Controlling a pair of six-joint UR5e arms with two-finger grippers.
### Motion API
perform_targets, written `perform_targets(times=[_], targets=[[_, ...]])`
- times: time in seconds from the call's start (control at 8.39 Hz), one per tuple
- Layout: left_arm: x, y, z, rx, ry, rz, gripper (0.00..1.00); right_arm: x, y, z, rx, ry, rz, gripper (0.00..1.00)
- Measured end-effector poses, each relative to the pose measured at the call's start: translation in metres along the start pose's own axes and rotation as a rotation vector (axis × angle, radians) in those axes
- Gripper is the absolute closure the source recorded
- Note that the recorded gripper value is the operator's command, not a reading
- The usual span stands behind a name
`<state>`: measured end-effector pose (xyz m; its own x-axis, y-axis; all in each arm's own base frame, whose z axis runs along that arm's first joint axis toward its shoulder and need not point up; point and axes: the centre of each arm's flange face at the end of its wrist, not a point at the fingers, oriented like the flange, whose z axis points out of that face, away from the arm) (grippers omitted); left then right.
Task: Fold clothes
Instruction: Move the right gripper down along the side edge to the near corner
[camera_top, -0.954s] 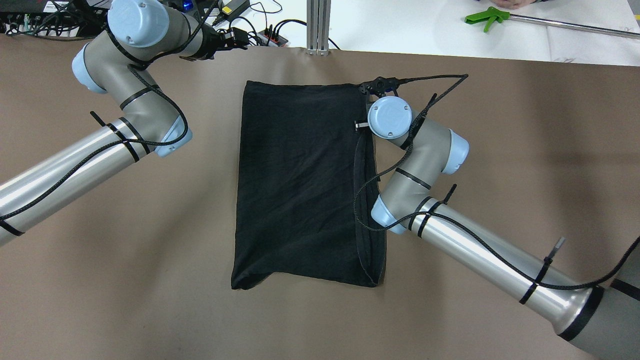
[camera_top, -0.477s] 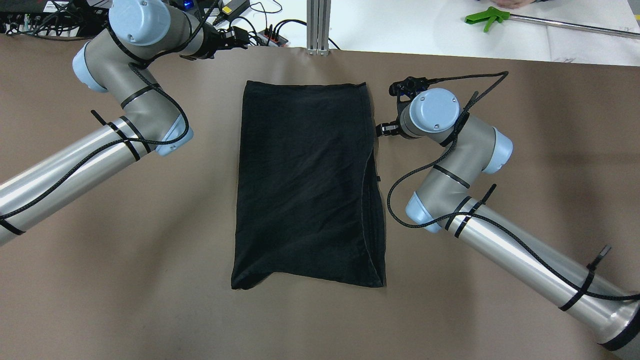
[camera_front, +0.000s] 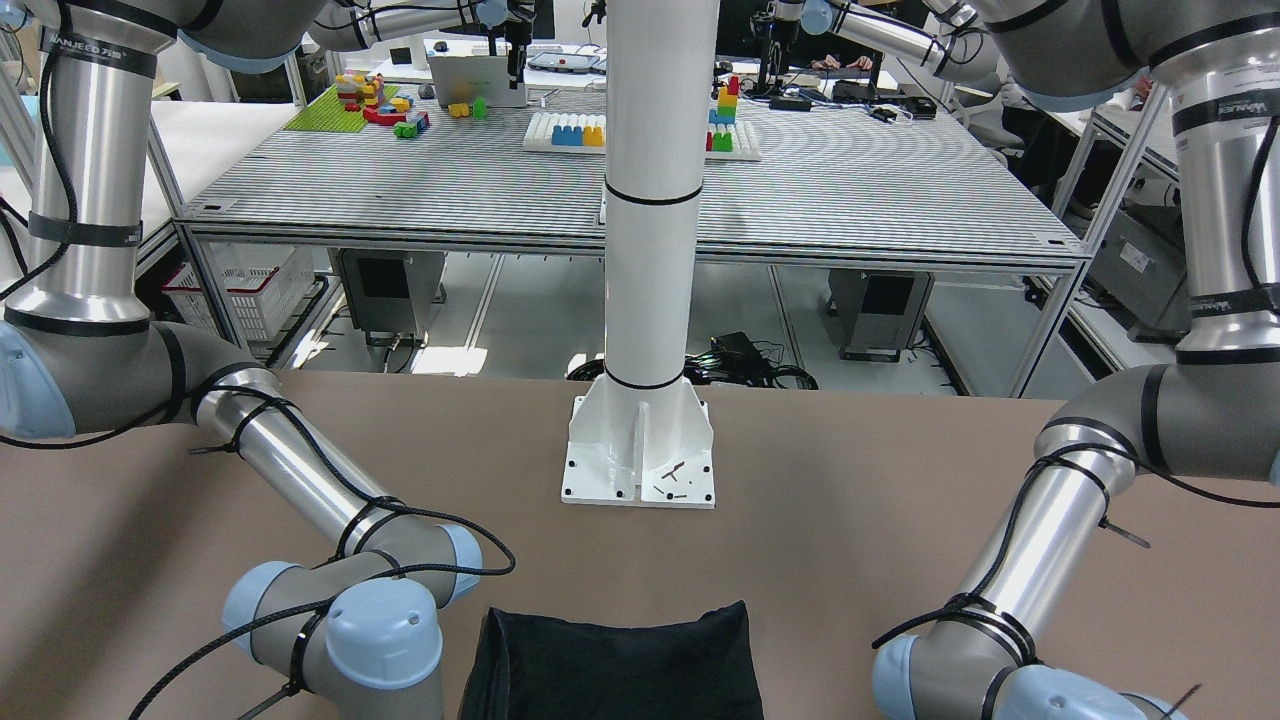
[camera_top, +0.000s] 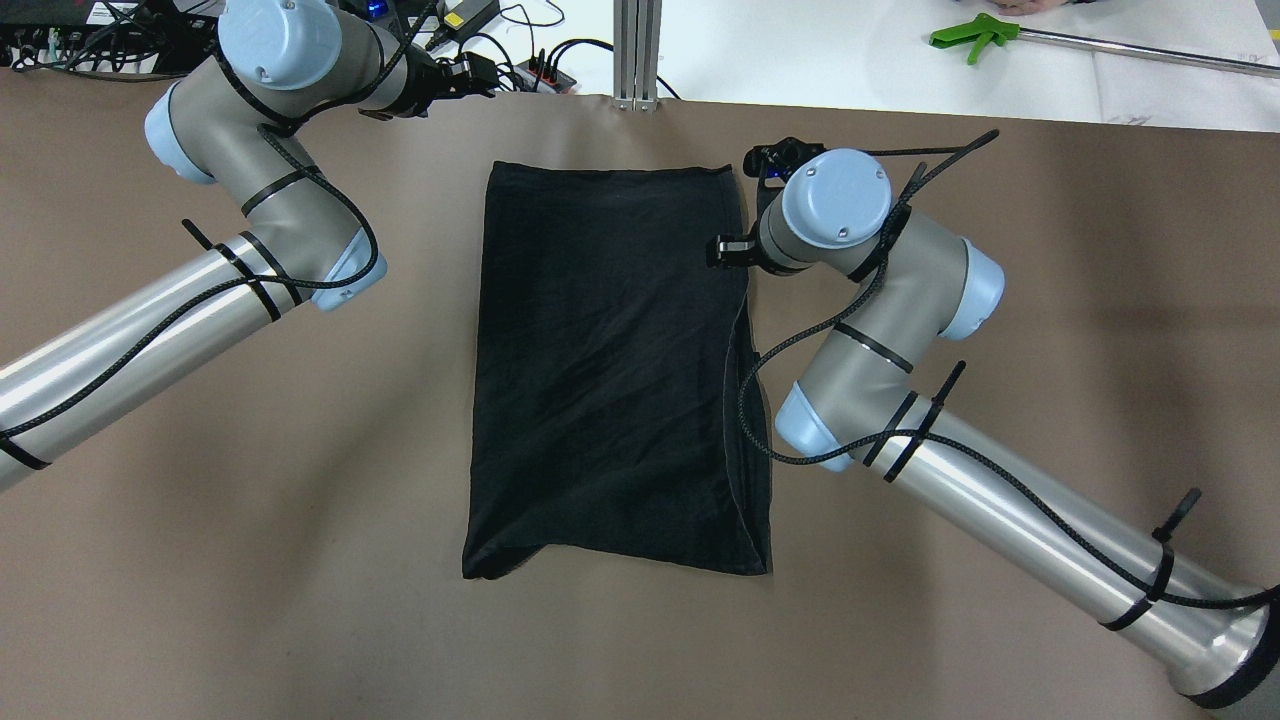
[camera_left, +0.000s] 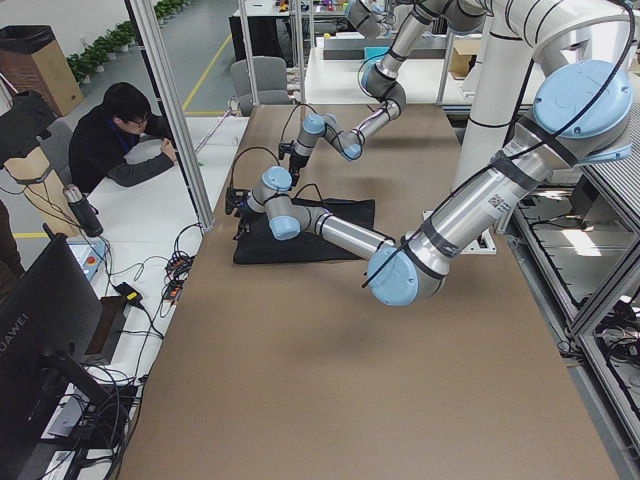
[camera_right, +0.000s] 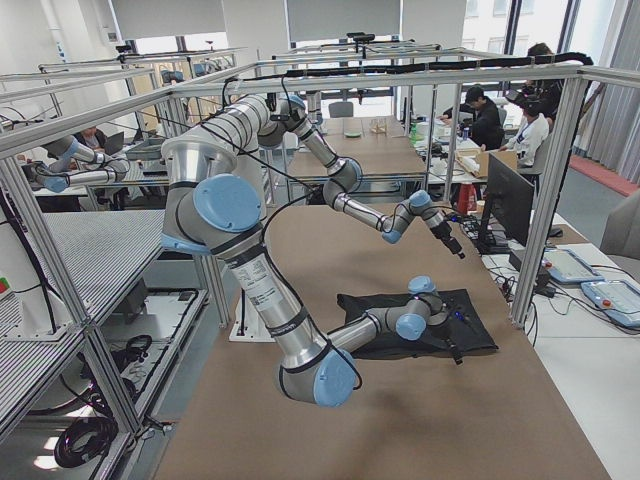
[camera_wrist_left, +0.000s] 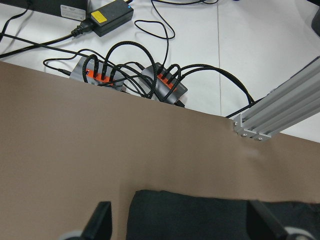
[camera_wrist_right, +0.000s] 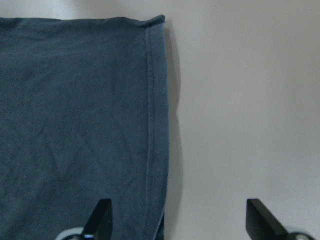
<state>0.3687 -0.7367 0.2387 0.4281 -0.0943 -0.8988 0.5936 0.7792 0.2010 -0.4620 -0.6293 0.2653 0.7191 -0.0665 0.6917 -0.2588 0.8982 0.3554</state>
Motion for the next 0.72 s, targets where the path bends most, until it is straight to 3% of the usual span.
perform_targets(times=[0.36, 0.72], targets=[[0.005, -0.001, -0.001, 0.000, 0.001, 0.002, 0.05, -0.023, 0.061, 0.019, -0.069, -0.012, 0.037, 0.06], [0.013, -0.003, -0.003, 0.000, -0.003, 0.000, 0.05, 0.022, 0.120, 0.006, -0.116, -0.001, 0.032, 0.06]])
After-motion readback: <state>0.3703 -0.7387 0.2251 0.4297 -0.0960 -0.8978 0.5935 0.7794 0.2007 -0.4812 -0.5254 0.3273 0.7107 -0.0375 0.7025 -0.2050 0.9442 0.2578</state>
